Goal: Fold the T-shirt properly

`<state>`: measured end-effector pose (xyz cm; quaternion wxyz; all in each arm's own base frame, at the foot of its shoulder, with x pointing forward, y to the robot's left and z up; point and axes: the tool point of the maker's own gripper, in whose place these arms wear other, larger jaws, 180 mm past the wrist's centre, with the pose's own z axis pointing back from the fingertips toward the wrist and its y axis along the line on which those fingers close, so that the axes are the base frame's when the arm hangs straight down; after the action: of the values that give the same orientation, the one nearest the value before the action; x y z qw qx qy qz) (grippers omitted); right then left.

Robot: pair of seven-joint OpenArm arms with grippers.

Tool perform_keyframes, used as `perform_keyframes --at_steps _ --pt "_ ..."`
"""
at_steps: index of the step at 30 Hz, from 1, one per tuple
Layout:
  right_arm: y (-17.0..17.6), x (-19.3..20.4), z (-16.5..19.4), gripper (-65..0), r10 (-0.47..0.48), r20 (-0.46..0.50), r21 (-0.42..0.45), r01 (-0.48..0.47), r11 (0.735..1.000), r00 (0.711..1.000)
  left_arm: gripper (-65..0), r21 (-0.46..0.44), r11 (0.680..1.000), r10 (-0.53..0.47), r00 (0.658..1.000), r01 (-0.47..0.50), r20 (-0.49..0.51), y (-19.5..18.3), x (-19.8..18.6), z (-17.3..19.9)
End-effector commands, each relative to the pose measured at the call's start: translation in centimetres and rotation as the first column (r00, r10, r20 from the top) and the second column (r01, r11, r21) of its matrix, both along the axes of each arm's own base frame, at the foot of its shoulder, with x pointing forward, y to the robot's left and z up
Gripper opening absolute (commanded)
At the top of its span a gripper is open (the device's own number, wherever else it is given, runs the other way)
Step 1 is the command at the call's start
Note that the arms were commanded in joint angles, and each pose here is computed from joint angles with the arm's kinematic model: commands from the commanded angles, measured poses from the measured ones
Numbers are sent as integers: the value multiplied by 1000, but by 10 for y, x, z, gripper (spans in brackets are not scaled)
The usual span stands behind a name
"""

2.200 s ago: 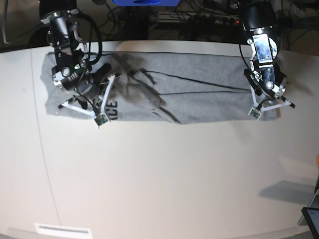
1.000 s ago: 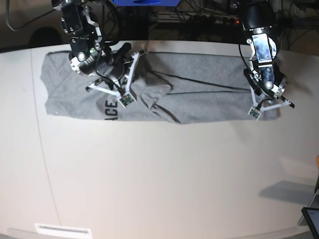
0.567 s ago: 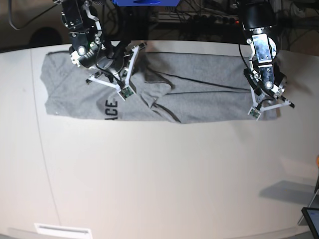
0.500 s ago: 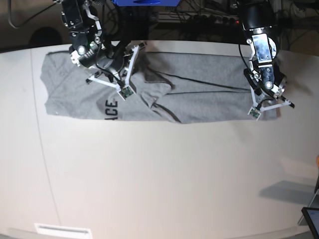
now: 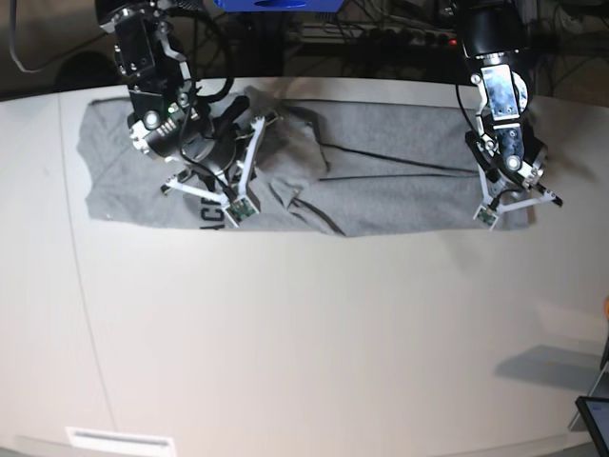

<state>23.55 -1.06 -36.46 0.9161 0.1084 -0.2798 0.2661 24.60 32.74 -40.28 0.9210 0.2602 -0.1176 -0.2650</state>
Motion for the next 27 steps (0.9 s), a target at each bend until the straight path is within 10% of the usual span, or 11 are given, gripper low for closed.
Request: perform_keyframes --at_steps 1,20,27 --pt "2 7 8 -641 0 34 16 -1 1000 999 -650 4 1000 0 1000 0 -8 2 -1 2" --pt "-1 -17 -9 -641 -21 -24 22 22 1000 999 -650 5 1000 2 1000 -2 -5 3 0 3" --pt "-68 24 3 -634 -227 49 -15 228 974 973 -650 8 1000 1 1000 -1 -2 4 0 4"
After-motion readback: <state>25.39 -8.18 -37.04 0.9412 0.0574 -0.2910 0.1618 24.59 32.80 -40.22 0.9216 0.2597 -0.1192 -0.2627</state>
